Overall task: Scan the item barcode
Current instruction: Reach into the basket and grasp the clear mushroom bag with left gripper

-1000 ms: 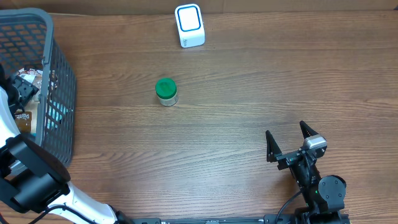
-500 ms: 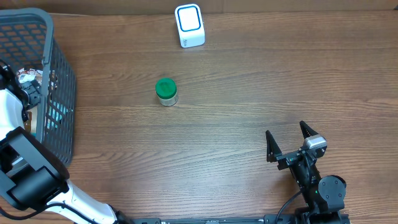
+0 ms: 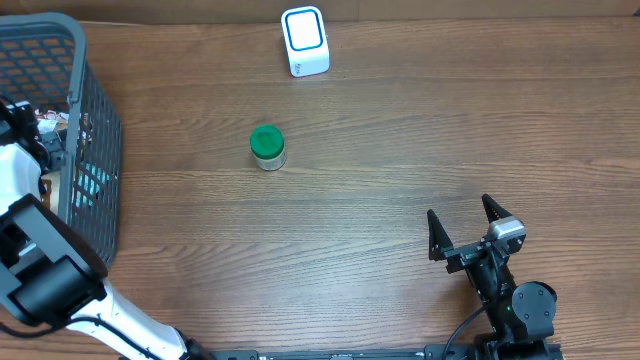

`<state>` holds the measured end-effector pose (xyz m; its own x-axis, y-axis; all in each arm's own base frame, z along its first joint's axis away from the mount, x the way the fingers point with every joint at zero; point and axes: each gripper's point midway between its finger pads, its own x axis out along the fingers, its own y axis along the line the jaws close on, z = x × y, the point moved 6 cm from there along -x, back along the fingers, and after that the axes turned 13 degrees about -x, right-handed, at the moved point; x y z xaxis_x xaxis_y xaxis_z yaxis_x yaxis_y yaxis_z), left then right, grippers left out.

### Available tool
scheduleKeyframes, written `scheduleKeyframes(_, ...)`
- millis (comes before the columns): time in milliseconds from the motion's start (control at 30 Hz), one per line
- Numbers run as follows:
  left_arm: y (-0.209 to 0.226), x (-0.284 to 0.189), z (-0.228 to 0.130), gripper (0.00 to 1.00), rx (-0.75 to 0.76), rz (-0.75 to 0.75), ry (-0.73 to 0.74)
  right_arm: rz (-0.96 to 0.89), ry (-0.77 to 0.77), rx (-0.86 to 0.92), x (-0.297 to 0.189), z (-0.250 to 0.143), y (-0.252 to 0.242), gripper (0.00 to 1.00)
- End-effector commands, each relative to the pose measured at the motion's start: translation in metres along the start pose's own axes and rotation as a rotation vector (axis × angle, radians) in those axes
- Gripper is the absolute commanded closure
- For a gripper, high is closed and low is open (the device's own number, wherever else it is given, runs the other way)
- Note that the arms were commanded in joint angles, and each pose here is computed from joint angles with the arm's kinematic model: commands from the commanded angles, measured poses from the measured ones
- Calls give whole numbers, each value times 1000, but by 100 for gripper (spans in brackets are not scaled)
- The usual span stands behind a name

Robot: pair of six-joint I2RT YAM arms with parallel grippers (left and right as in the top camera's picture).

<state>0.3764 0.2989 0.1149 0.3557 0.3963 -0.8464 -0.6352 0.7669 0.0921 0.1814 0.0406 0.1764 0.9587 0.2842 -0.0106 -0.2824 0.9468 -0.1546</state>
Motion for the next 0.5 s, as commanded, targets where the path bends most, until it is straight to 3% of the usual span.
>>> scheduleKeyframes(0, -1, 21, -13, 4, 37, 5, 47, -6, -2, -2, 0, -2, -1, 0)
scheduleKeyframes(133, -2, 26, -14, 10, 55, 4, 45, -6, -2, -2, 0, -2, -1, 0)
scheduleKeyframes(333, -2, 26, -11, 65, 54, 4, 31, -6, -2, -2, 0, -2, -1, 0)
scheduleKeyframes(467, -2, 26, -11, 73, 54, 4, 31, -6, -2, -2, 0, -3, -1, 0)
